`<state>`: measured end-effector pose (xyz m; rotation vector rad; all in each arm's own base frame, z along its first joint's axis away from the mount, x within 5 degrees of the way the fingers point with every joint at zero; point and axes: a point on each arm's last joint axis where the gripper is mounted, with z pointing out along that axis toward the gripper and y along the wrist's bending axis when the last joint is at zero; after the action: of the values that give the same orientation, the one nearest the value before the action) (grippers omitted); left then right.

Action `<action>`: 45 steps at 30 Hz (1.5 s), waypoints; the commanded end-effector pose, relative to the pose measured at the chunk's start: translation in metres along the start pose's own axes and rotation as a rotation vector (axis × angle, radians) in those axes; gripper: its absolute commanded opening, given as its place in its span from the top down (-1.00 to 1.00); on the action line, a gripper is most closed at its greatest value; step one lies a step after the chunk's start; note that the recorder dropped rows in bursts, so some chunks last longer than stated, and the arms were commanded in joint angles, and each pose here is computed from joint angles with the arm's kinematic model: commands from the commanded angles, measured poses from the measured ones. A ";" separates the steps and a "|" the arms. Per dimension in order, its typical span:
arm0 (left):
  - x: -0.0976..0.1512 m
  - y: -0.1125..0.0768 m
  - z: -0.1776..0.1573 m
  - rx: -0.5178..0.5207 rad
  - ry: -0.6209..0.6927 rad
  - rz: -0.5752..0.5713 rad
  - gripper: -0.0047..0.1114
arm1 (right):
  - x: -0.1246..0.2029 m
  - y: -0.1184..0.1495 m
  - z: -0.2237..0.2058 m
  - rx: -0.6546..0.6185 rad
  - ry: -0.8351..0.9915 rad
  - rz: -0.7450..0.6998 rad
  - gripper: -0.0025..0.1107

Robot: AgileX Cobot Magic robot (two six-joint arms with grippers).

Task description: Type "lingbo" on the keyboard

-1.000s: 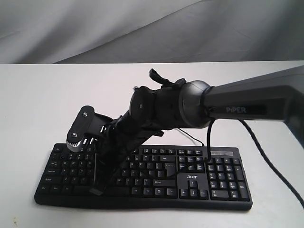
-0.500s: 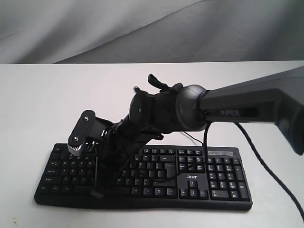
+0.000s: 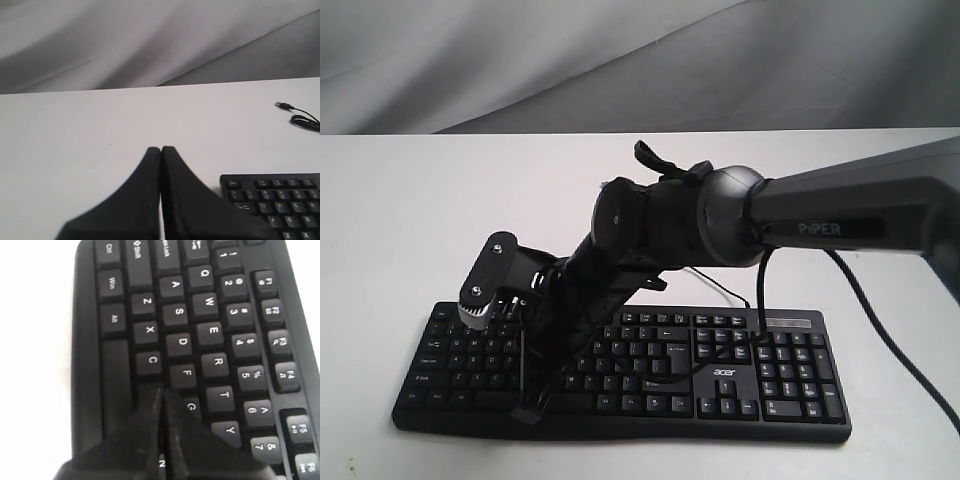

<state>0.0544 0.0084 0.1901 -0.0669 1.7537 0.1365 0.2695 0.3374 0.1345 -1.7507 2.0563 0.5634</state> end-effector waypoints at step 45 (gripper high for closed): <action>0.001 0.000 0.000 0.000 -0.004 -0.006 0.91 | 0.028 -0.024 -0.039 0.072 0.129 0.052 0.96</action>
<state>0.0544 0.0084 0.1901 -0.0669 1.7537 0.1365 0.2830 0.3038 0.1562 -1.7567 2.1487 0.4161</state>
